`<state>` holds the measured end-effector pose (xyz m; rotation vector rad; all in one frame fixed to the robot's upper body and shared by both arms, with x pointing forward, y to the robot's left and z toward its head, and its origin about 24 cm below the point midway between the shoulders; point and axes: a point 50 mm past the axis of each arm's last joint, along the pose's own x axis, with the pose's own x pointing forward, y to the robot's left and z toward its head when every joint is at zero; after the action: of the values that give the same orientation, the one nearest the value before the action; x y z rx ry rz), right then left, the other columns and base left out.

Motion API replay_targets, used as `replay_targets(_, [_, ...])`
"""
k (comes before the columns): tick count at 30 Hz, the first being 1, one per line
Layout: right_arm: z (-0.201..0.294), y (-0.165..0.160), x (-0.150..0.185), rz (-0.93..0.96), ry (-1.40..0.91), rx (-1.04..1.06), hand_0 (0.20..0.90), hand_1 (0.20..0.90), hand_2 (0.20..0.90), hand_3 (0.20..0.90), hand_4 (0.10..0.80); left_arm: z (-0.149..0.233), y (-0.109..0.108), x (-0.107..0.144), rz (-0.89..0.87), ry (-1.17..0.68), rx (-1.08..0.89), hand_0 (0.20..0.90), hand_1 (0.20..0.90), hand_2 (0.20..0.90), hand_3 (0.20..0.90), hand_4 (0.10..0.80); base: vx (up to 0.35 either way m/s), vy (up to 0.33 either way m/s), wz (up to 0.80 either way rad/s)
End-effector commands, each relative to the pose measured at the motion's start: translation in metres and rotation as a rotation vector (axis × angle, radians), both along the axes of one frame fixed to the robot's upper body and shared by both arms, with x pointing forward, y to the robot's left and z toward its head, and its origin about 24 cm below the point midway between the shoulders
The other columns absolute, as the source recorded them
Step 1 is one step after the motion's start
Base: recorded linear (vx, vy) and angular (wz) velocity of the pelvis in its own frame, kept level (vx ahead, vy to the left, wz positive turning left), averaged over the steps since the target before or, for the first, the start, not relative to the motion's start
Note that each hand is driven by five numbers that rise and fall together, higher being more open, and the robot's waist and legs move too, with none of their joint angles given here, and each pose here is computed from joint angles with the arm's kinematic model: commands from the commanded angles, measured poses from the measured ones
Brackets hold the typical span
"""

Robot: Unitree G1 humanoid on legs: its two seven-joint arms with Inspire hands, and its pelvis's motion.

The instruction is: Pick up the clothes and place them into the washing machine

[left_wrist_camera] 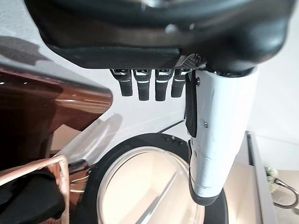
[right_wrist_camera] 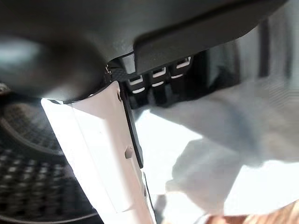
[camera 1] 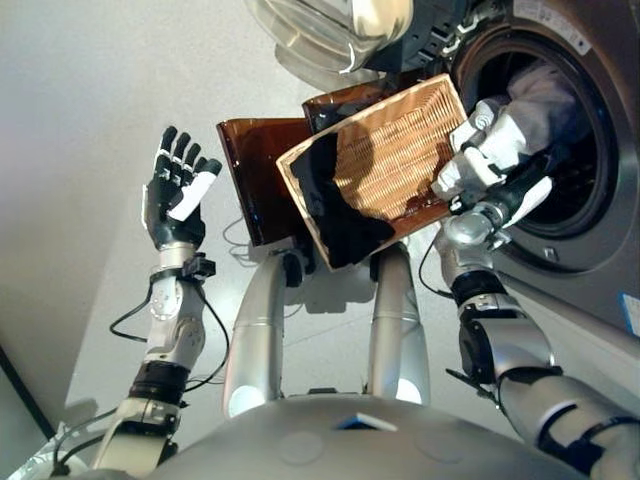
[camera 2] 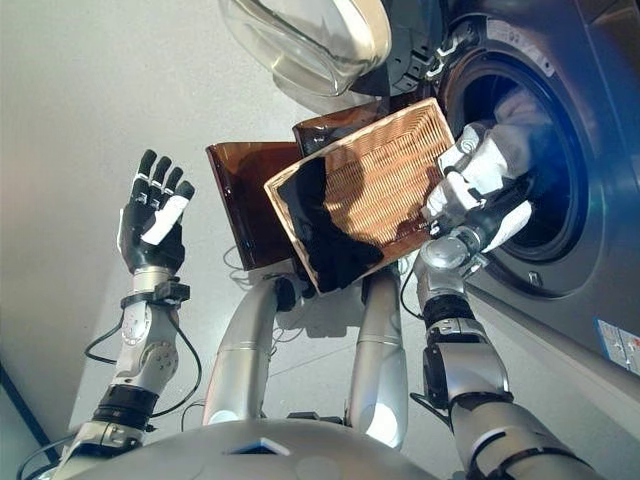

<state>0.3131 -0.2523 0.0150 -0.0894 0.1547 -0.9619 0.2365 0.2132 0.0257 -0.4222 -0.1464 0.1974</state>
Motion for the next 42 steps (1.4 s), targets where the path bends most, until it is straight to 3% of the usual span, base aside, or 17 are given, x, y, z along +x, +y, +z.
replay_targets(1, [0.028,-0.001,0.015,0.01,-0.126,-0.037,0.9,0.9,0.9,0.9,0.8,0.036,0.021,0.002,0.09,-0.211,0.08,0.9,0.9,0.9,0.9,0.8,0.0,0.0,0.0])
replay_targets(9, [0.042,0.001,0.033,0.012,-0.162,0.071,0.9,0.9,0.9,0.9,0.8,0.036,0.017,0.002,0.054,-0.215,0.077,0.9,0.9,0.9,0.9,0.8,0.0,0.0,0.0])
replay_targets(14, [0.061,-0.025,0.043,-0.051,-0.176,0.165,0.9,0.9,0.9,0.9,0.8,0.04,0.013,0.0,-0.014,-0.224,0.086,0.9,0.9,0.9,0.9,0.8,0.0,0.0,0.0])
replay_targets(15, [0.061,-0.033,0.041,-0.073,-0.161,0.184,0.672,0.672,0.672,0.672,0.637,0.04,0.013,0.0,-0.024,-0.223,0.09,0.9,0.9,0.9,0.9,0.8,0.0,0.0,0.0])
replay_targets(16, [0.062,-0.034,0.041,-0.073,-0.162,0.185,0.672,0.672,0.672,0.672,0.637,0.04,0.013,0.001,-0.026,-0.224,0.089,0.9,0.9,0.9,0.9,0.8,0.0,0.0,0.0])
replay_targets(17, [0.064,-0.047,0.038,-0.108,-0.127,0.188,0.2,0.2,0.2,0.2,0.3,0.041,0.012,0.0,-0.051,-0.224,0.099,0.9,0.9,0.9,0.9,0.8,0.018,-0.036,0.03])
replay_targets(24, [0.072,-0.072,0.03,-0.165,-0.092,0.168,0.2,0.2,0.2,0.2,0.3,0.044,0.012,0.001,-0.083,-0.228,0.112,0.9,0.9,0.9,0.9,0.8,0.013,-0.024,0.11])
replay_targets(34, [0.084,-0.065,0.039,-0.121,-0.229,0.227,0.2,0.2,0.2,0.2,0.3,0.046,0.017,0.002,-0.052,-0.239,0.1,0.9,0.9,0.9,0.9,0.8,0.0,-0.001,0.02])
replay_targets(39, [0.087,-0.056,0.04,-0.238,-0.633,0.596,0.2,0.2,0.2,0.2,0.3,0.044,0.017,0.003,-0.027,-0.232,0.044,0.9,0.9,0.9,0.9,0.8,-0.001,0.002,-0.03])
replay_targets(42, [0.089,-0.054,0.04,-0.28,-0.726,0.665,0.2,0.2,0.2,0.2,0.3,0.044,0.018,0.003,-0.016,-0.23,0.024,0.9,0.9,0.9,0.9,0.8,-0.004,0.003,-0.01])
